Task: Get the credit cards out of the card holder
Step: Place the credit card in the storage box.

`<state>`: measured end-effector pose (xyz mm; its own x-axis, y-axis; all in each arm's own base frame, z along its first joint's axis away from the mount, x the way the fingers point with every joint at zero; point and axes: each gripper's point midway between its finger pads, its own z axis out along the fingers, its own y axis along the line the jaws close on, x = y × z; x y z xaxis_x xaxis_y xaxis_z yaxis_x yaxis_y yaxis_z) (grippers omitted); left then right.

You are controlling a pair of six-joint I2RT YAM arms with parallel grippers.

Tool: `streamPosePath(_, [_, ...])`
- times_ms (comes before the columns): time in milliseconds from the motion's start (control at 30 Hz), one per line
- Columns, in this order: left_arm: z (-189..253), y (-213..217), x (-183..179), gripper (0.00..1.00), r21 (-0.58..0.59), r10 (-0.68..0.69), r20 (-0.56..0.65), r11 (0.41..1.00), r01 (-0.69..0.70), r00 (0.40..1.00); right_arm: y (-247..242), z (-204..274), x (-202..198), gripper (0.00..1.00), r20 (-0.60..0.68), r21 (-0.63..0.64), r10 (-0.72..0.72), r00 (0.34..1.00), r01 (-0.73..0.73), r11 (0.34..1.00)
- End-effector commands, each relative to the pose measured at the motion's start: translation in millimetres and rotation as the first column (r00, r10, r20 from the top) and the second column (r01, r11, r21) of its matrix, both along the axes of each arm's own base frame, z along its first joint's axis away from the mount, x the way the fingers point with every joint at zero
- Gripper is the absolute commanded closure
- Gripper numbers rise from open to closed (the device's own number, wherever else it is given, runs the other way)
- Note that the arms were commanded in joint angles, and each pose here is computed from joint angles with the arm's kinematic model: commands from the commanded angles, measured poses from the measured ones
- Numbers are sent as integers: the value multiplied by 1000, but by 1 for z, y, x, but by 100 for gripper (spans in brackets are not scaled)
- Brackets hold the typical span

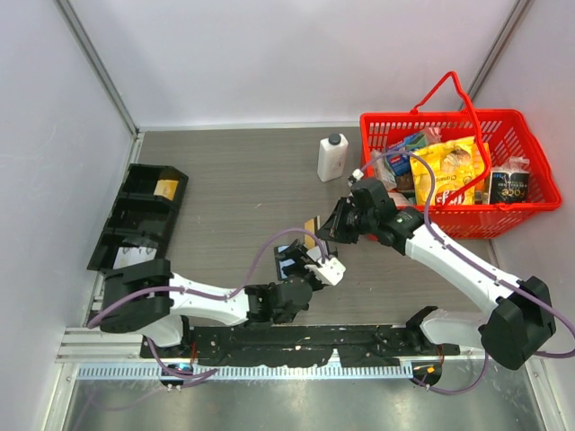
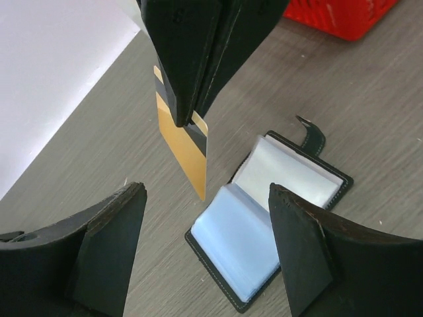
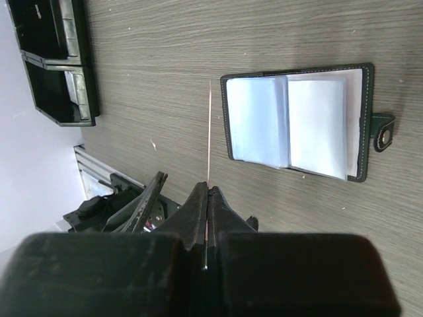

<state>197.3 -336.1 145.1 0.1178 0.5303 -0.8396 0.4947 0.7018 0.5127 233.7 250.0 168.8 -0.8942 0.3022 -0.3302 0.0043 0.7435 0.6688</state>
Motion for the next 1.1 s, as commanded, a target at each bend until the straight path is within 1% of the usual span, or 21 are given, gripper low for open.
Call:
streamPosePath(0, [40, -4, 13, 23, -155, 128, 86, 981, -114, 988, 10, 25, 0, 99, 45, 92, -2, 999, -2, 996])
streamPosePath(67, [40, -2, 15, 31, -169, 160, 85, 975, -144, 983, 9, 26, -1, 99, 46, 98, -5, 999, 0, 995])
streamPosePath(233, [39, 3, 16, 60, -178, 188, 79, 969, -172, 979, 8, 25, -2, 99, 49, 109, -17, 999, 12, 994])
streamPosePath(333, [40, 5, 14, 82, -196, 182, 56, 966, -168, 982, 10, 27, -2, 99, 48, 132, -20, 999, 14, 991])
streamPosePath(400, [41, 6, 13, 100, -213, 177, 35, 963, -166, 984, 12, 28, -1, 99, 47, 142, -20, 999, 13, 990])
streamPosePath(500, [41, 11, 12, 100, -250, 173, -8, 953, -170, 985, 15, 31, 2, 99, 61, 159, -24, 998, 14, 987])
streamPosePath(567, [41, 15, 12, 100, -277, 165, -52, 945, -173, 985, 16, 36, 6, 93, 80, 176, -34, 996, 20, 984])
streamPosePath(600, [41, 17, 13, 100, -297, 164, -79, 937, -181, 983, 16, 37, 8, 87, 93, 175, -42, 995, 25, 984])
streamPosePath(633, [39, 22, 13, 100, -288, 160, -100, 940, -182, 982, 16, 44, 11, 84, 118, 185, -51, 992, 29, 982])
streamPosePath(667, [38, 23, 14, 100, -327, 151, -141, 926, -190, 978, 14, 46, 14, 77, 130, 184, -67, 989, 42, 982])
streamPosePath(700, [36, 28, 15, 100, -330, 152, -169, 922, -201, 974, 14, 52, 17, 68, 158, 190, -70, 985, 39, 981])
streamPosePath(733, [35, 30, 16, 100, -348, 137, -200, 916, -201, 970, 14, 56, 19, 64, 176, 191, -77, 981, 42, 981])
streamPosePath(767, [34, 35, 17, 100, -373, 132, -234, 903, -214, 963, 14, 62, 22, 57, 202, 197, -79, 976, 38, 980])
streamPosePath(800, [35, 40, 20, 100, -391, 135, -253, 892, -229, 958, 14, 66, 24, 55, 219, 200, -82, 972, 37, 979])
streamPosePath(833, [34, 42, 20, 100, -402, 120, -275, 887, -227, 954, 15, 70, 26, 50, 241, 201, -78, 967, 29, 979])
streamPosePath(900, [38, 54, 25, 100, -438, 122, -315, 861, -258, 941, 16, 80, 30, 44, 281, 213, -80, 956, 19, 977])
streamPosePath(933, [34, 59, 27, 100, -446, 125, -341, 851, -277, 932, 16, 85, 30, 43, 297, 220, -81, 951, 15, 975])
streamPosePath(967, [36, 69, 34, 100, -469, 140, -364, 827, -311, 921, 16, 90, 32, 40, 322, 227, -83, 943, 8, 974])
streamPosePath(1067, [32, 98, 50, 100, -516, 173, -454, 749, -416, 874, 12, 105, 33, 37, 386, 241, -99, 917, 3, 970])
